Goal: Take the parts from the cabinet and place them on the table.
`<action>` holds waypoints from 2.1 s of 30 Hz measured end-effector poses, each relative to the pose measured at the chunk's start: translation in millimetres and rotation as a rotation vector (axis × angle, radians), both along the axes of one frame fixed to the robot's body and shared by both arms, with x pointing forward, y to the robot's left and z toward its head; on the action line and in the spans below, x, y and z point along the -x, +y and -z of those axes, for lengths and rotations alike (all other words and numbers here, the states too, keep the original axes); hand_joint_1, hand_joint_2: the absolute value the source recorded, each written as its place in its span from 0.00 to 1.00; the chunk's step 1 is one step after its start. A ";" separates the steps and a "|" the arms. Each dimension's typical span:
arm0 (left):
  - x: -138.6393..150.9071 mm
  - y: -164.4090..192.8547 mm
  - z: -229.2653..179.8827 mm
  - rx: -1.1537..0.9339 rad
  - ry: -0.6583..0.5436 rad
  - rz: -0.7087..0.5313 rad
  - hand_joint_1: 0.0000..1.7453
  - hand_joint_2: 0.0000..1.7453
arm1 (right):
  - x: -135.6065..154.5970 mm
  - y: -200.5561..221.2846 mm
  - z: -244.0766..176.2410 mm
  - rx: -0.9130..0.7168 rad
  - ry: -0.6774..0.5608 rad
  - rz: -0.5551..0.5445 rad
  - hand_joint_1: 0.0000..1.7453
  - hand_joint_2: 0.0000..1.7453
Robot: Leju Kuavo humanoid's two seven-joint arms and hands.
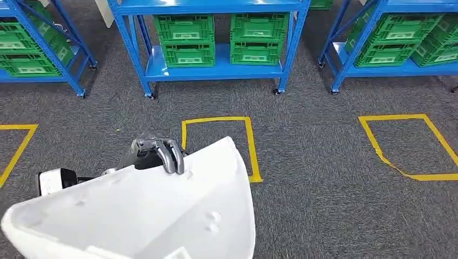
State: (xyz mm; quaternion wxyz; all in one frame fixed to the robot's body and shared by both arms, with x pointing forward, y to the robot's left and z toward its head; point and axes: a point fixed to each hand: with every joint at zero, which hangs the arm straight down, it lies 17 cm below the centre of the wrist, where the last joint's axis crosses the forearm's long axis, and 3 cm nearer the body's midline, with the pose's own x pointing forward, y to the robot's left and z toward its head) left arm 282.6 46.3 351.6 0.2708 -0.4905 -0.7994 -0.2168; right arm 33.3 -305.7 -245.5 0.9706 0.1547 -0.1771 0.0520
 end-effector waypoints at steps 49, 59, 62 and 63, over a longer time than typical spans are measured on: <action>-0.5 -0.7 15.1 -0.032 0.025 -0.026 1.00 1.00 | 12.6 6.0 8.5 0.026 0.089 0.041 0.00 0.00; 14.5 -1.8 11.4 -0.030 0.012 0.064 1.00 1.00 | 8.4 9.0 1.7 -0.020 0.047 0.028 0.00 0.00; 17.2 -4.7 7.9 -0.036 -0.006 0.083 1.00 1.00 | 12.3 2.0 2.3 -0.008 0.061 0.019 0.00 0.00; 18.8 -5.9 7.1 -0.038 -0.012 0.091 1.00 1.00 | 12.6 1.3 2.5 -0.006 0.064 0.016 0.00 0.00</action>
